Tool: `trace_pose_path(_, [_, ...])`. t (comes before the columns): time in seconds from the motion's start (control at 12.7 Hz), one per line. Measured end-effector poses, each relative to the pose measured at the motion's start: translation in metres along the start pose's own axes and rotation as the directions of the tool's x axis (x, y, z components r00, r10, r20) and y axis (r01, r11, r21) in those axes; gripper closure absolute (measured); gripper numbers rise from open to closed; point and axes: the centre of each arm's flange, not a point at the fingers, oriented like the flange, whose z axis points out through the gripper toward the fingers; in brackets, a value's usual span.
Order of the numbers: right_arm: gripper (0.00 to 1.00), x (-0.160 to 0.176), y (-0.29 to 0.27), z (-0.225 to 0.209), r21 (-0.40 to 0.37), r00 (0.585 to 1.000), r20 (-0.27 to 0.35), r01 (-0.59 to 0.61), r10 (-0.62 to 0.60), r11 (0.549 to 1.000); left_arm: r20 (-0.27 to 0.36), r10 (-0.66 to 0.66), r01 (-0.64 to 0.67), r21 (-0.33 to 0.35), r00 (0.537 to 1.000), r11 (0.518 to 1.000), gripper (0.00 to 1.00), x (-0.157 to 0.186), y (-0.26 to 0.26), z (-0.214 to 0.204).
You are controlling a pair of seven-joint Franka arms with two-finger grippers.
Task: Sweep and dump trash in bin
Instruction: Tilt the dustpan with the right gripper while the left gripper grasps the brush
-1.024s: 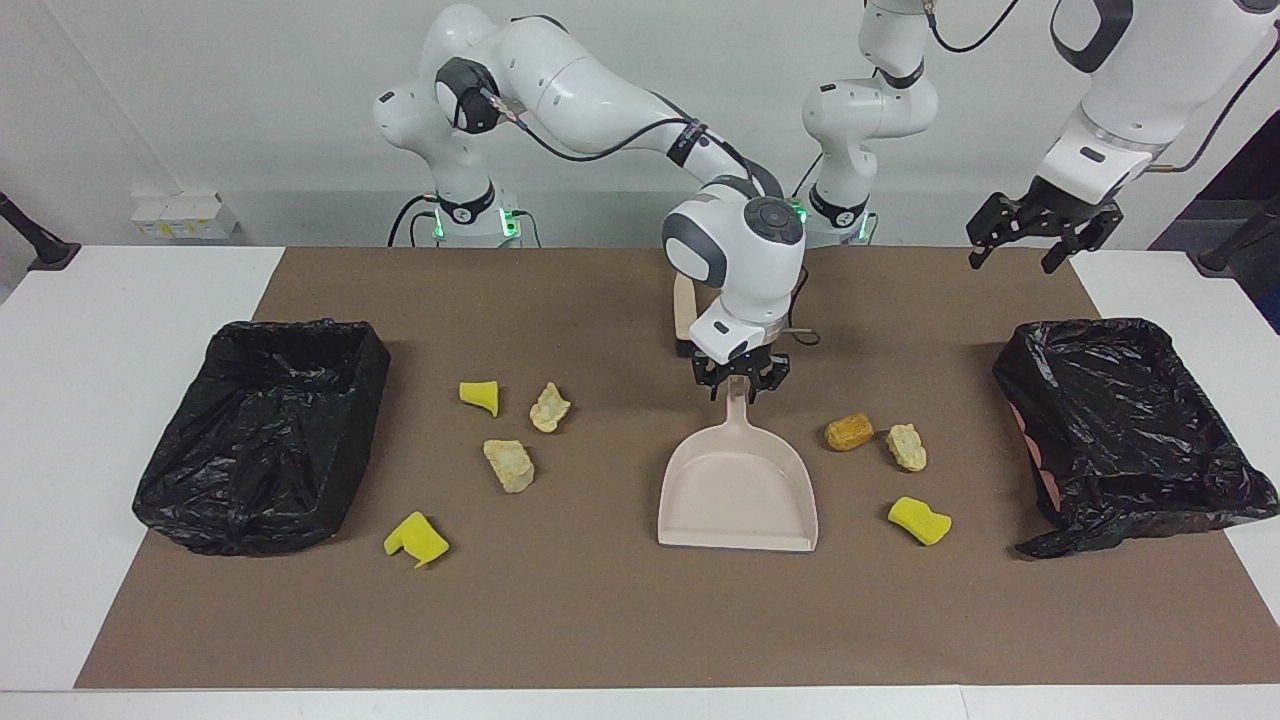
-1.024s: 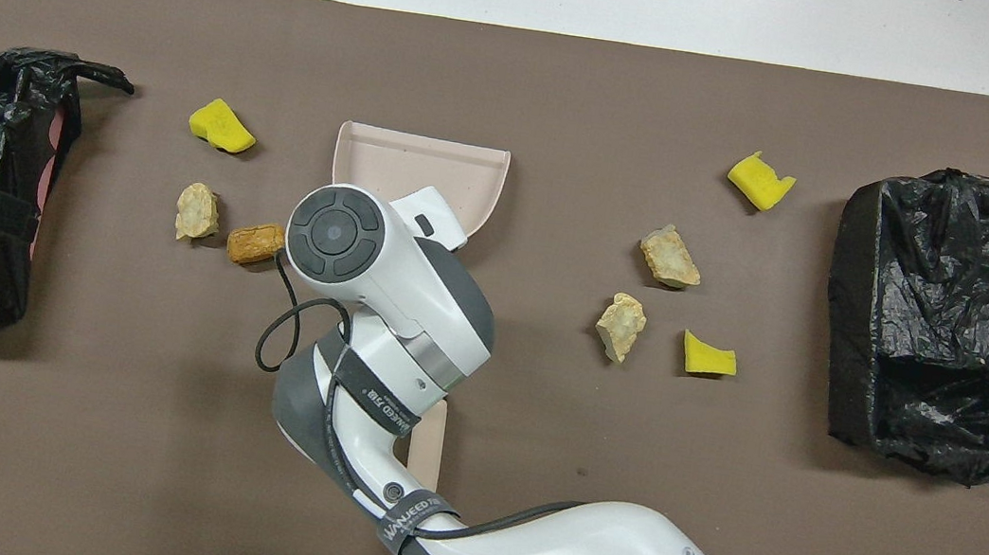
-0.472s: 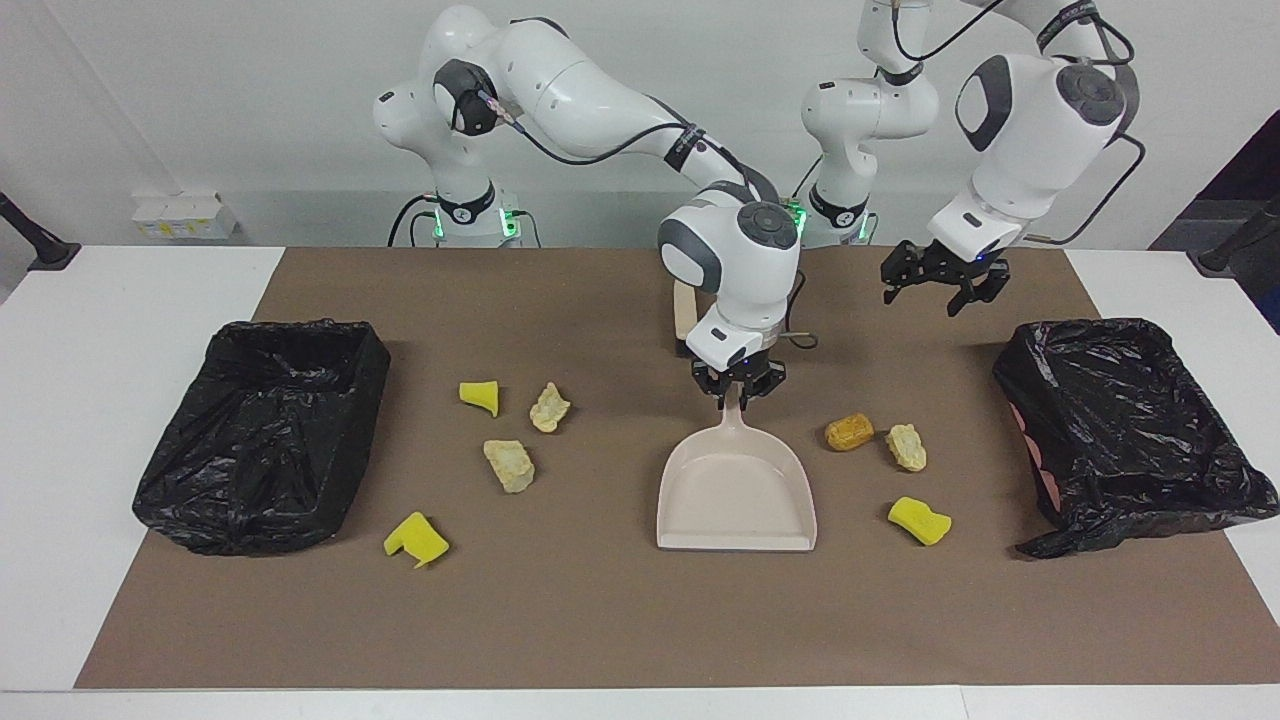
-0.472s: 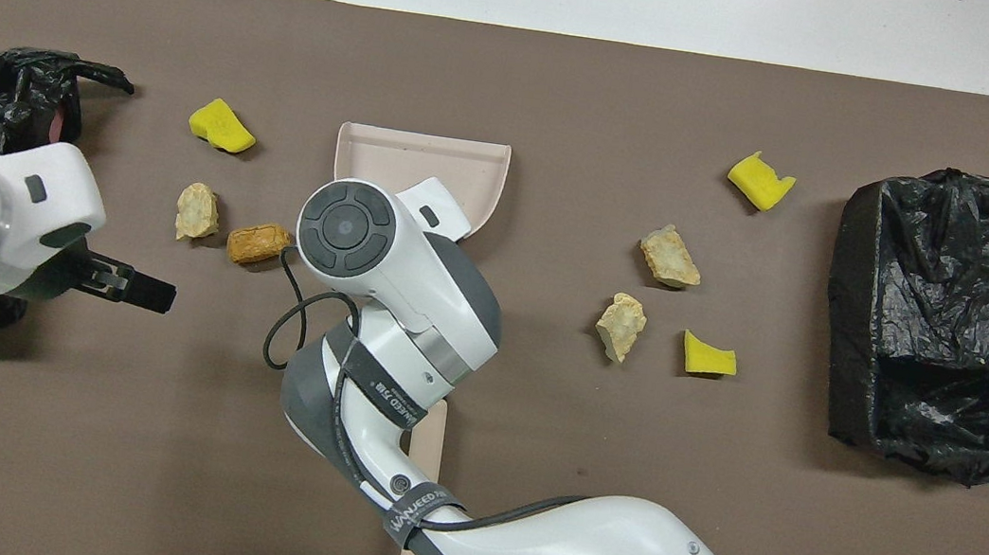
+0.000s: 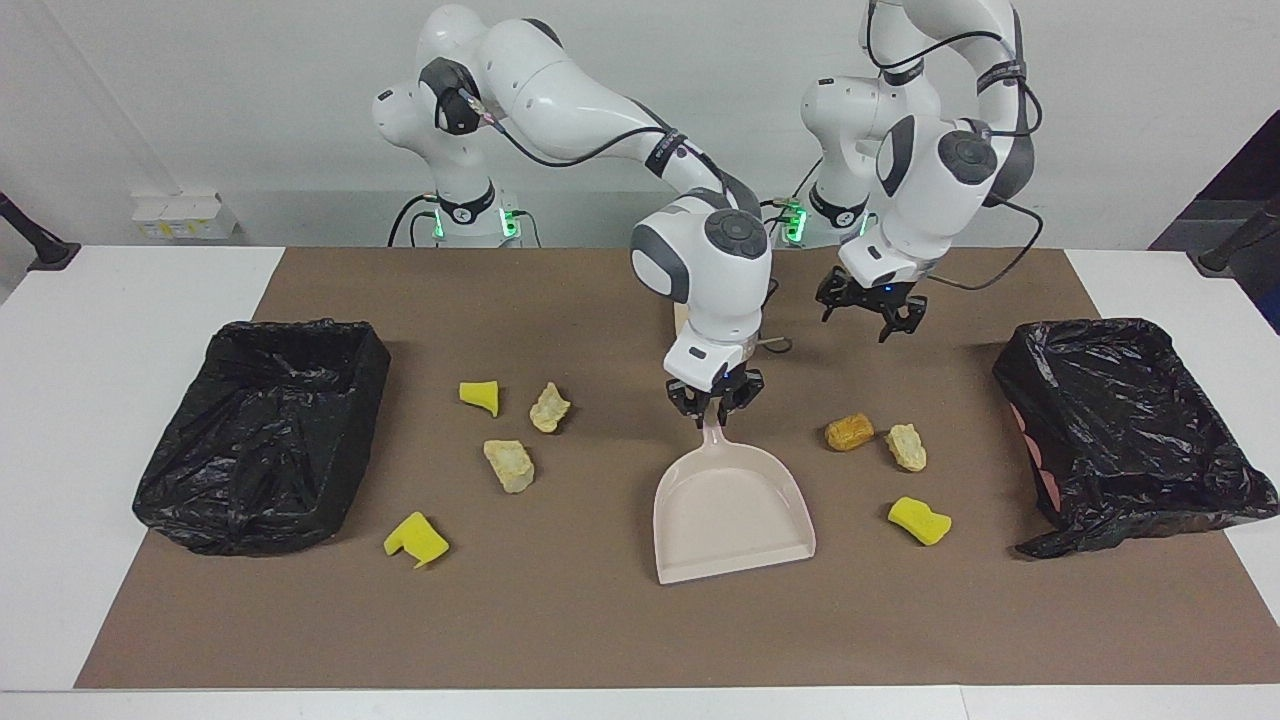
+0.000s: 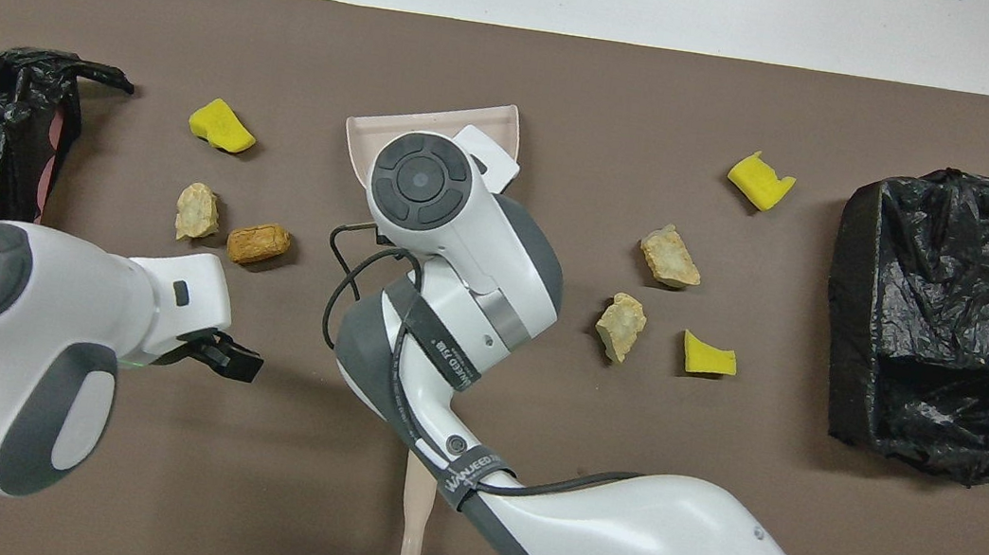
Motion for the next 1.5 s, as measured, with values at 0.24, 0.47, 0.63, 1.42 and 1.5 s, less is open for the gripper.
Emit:
trace_pose_path(0.24, [0.69, 0.002, 0.012, 0.001, -0.004, 0.978, 0.007, 0.209, -0.209, 0.978, 0.015, 0.023, -0.023, 0.005, 1.0, 1.0, 0.0, -0.013, 0.066, 0.039])
trace_pose_path(0.47, [0.69, -0.006, 0.019, 0.009, -0.004, 0.905, 0.038, 0.425, -0.424, 0.905, 0.003, 0.006, -0.006, 0.012, 1.0, 1.0, 0.0, -0.031, 0.145, 0.045])
trace_pose_path(0.63, [0.69, -0.01, 0.03, 0.014, 0.003, 0.836, 0.062, 0.547, -0.546, 0.837, -0.021, -0.026, 0.026, 0.013, 0.999, 1.0, 0.0, -0.052, 0.194, 0.043])
trace_pose_path(1.42, [0.69, -0.004, 0.074, 0.019, 0.037, 0.546, 0.075, 0.835, -0.834, 0.549, -0.002, -0.133, 0.133, 0.037, 0.991, 0.99, 0.07, -0.092, 0.282, 0.09])
trace_pose_path(1.5, [0.69, -0.002, 0.077, 0.019, 0.035, 0.524, 0.068, 0.849, -0.849, 0.527, -0.001, -0.151, 0.151, 0.038, 0.989, 0.988, 0.07, -0.091, 0.282, 0.091])
